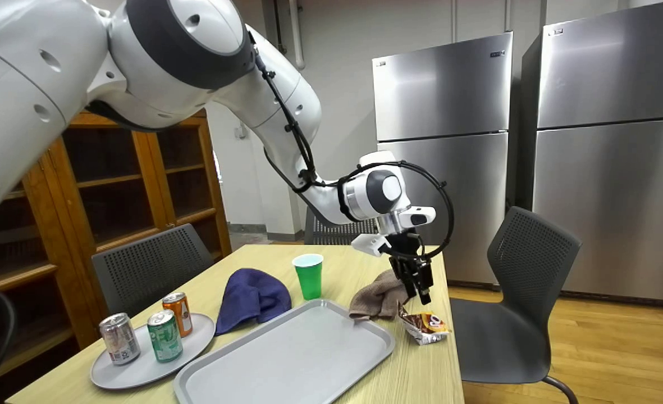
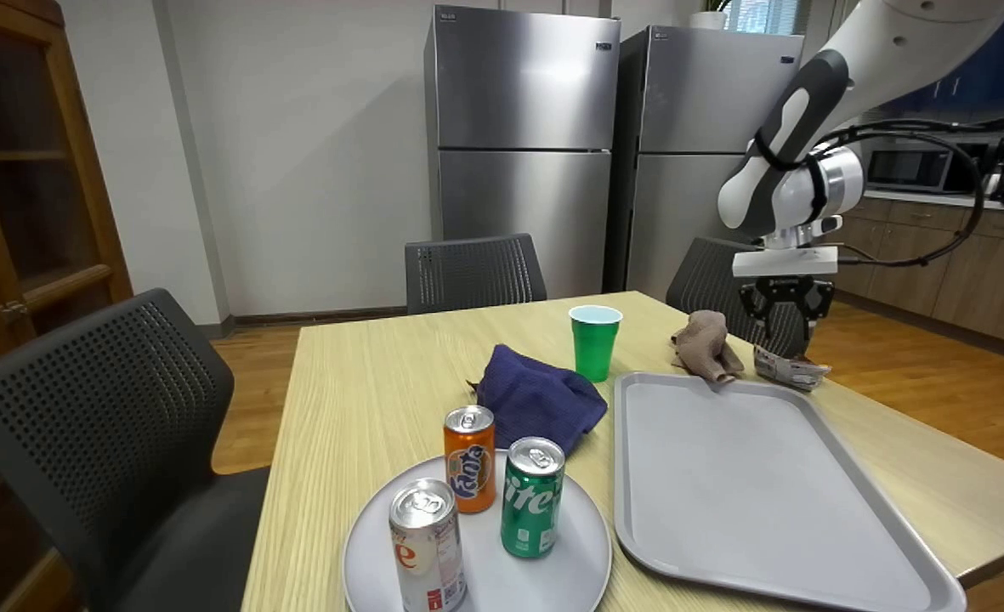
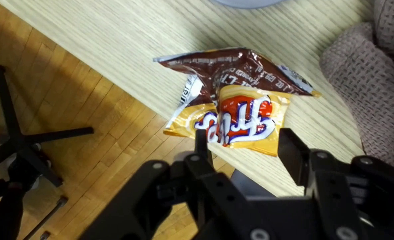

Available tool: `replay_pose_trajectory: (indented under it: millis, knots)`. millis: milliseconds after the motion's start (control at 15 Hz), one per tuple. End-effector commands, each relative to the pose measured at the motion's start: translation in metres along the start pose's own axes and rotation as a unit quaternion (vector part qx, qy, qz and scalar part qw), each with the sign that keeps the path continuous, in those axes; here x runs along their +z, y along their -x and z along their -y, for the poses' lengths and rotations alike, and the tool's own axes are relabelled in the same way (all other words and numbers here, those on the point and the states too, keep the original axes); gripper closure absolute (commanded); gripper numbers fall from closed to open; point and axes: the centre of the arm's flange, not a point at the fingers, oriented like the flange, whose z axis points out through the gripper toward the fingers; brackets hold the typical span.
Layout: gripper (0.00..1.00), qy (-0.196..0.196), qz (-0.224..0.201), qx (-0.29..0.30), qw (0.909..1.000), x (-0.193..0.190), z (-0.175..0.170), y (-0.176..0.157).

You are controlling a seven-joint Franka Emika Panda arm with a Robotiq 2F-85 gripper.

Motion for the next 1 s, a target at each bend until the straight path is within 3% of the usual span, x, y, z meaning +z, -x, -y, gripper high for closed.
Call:
replay_pose_trajectory:
  millis: [0,67,133,933]
  knots:
    - [0.1,-0.019,-0.025,-0.03,0.9991,-0.038,-0.002,0.012]
    - [0.02,-0.024,-0.033,-0.035,0.9986,-0.046,-0.001,0.014]
    - [0.0,-0.031,-0.04,-0.043,0.9978,-0.055,0.002,0.018]
    - [0.0,-0.065,-0.107,-0.169,0.9776,-0.147,0.058,0.109]
